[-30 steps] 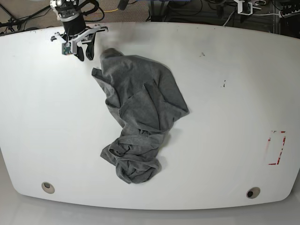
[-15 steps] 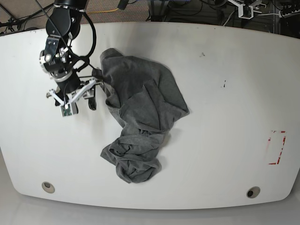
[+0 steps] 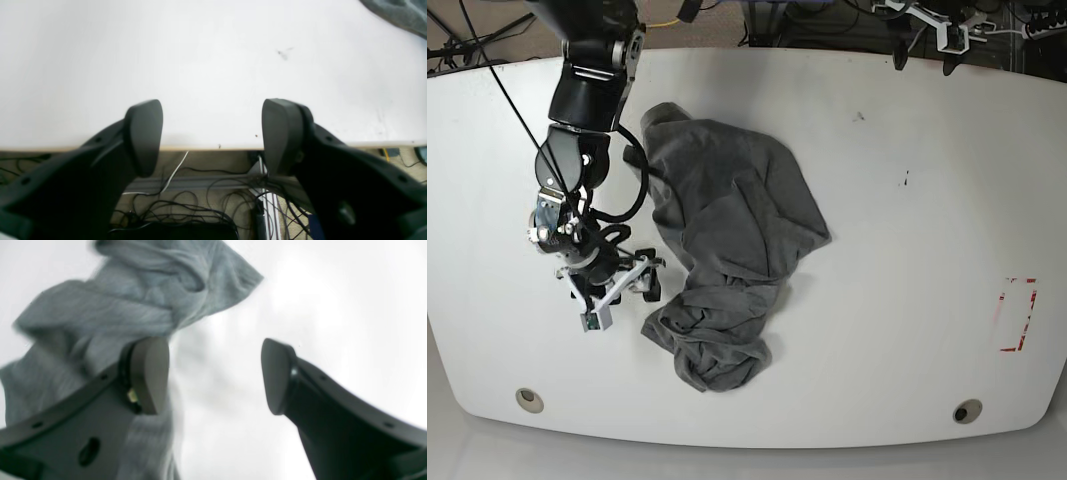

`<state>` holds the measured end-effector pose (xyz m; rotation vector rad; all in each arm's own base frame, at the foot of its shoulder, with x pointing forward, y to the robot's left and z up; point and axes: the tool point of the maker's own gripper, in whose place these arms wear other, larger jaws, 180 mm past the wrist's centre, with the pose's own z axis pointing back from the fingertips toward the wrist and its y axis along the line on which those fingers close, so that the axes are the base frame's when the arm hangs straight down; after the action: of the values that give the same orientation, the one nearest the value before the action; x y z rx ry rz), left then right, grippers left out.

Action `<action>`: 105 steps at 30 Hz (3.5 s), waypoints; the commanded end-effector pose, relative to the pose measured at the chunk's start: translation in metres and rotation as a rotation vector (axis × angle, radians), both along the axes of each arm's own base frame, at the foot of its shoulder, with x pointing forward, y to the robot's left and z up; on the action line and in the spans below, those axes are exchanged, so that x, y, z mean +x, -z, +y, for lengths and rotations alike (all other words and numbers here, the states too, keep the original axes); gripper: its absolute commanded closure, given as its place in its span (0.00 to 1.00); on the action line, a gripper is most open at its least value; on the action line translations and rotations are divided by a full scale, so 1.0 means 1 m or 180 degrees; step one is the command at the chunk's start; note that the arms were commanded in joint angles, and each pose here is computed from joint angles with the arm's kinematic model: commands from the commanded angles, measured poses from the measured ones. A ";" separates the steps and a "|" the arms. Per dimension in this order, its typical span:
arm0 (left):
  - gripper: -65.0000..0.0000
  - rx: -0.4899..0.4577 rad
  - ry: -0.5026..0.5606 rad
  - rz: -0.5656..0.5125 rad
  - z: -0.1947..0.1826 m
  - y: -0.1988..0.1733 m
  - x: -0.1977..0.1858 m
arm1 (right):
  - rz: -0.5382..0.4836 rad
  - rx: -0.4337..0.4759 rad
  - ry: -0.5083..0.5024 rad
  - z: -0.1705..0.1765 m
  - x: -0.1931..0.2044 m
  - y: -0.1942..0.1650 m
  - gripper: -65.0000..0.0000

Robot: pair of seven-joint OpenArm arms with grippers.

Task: Fold the T-shirt properly
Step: 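Lower the right gripper onto the grey T-shirt and pinch a fold, then reach the left gripper to the shirt's other end and grasp it, then lift the shirt with both grippers and stretch it apart in the air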

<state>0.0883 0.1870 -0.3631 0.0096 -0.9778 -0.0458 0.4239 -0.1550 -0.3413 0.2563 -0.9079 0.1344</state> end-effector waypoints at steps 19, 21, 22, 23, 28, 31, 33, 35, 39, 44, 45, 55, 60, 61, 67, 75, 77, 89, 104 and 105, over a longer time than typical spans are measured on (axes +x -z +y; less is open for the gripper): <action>0.34 0.0021 0.0029 -0.0300 0.000 -0.013 0.027 | -0.0021 0.0924 0.0095 0.053 0.074 0.018 0.40; 0.34 0.0017 0.0031 -0.0324 0.000 -0.014 0.029 | -0.0053 0.0973 0.0080 0.062 0.075 0.016 0.45; 0.34 0.0017 0.0031 -0.0353 0.000 -0.015 0.033 | -0.0065 0.0973 0.0071 0.063 0.076 0.014 0.52; 0.34 0.0013 0.0033 -0.0391 -0.001 -0.017 0.037 | -0.0073 0.0983 0.0057 0.066 0.077 0.013 0.61; 0.33 -0.0004 0.0039 -0.0265 -0.004 -0.008 0.058 | -0.0111 0.0974 0.0035 0.067 0.082 0.005 1.00; 0.33 -0.0085 0.0118 -0.0130 -0.018 0.000 0.074 | -0.0117 0.0917 -0.0004 0.066 0.084 -0.003 1.00; 0.33 -0.0141 0.0190 -0.0089 -0.029 0.002 0.085 | -0.0183 0.0851 -0.0027 0.062 0.084 -0.014 1.00; 0.33 -0.0222 0.0310 -0.0049 -0.047 0.004 0.101 | -0.0231 0.0749 -0.0055 0.058 0.083 -0.024 1.00; 0.33 -0.0347 0.0601 0.0067 -0.085 0.005 0.122 | -0.0333 0.0598 -0.0095 0.051 0.079 -0.044 1.00; 0.33 -0.0418 0.1030 0.0234 -0.121 0.007 0.133 | -0.0440 0.0481 -0.0129 0.048 0.076 -0.065 1.00; 0.33 -0.0433 0.1196 0.0255 -0.131 0.009 0.132 | -0.0468 0.0457 -0.0128 0.047 0.077 -0.068 1.00; 0.33 -0.0620 0.1525 0.0626 -0.170 0.044 0.138 | -0.0478 0.0440 -0.0142 0.047 0.076 -0.068 1.00; 0.33 -0.0736 0.1491 0.0689 -0.184 0.051 0.148 | -0.0474 0.0444 -0.0142 0.047 0.075 -0.067 1.00; 0.33 -0.0763 0.1483 0.0694 -0.188 0.052 0.153 | -0.0484 0.0445 -0.0141 0.047 0.075 -0.068 1.00; 0.36 -0.0883 0.1450 0.0792 -0.203 0.064 0.160 | -0.0488 0.0439 -0.0145 0.047 0.076 -0.069 1.00; 1.00 -0.0864 0.1492 0.0942 -0.210 0.081 0.164 | -0.0492 0.0462 -0.0139 0.046 0.076 -0.069 1.00; 1.00 -0.0852 0.1475 0.0944 -0.206 0.083 0.164 | -0.0492 0.0462 -0.0139 0.046 0.076 -0.069 1.00; 1.00 -0.0529 0.0903 0.0261 -0.110 0.023 0.217 | -0.0815 0.0611 -0.0121 0.031 0.090 -0.115 1.00; 1.00 0.0587 0.0427 -0.0693 0.020 -0.150 0.285 | -0.1447 0.0246 -0.0419 0.031 0.136 -0.237 1.00; 1.00 0.0606 0.0370 -0.0768 0.025 -0.162 0.290 | -0.1504 0.0234 -0.0421 0.030 0.138 -0.248 1.00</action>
<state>0.3655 0.2020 -0.2390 0.0895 -1.1128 -0.2617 0.5504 -0.1190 -0.1545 0.3651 -1.2282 0.2827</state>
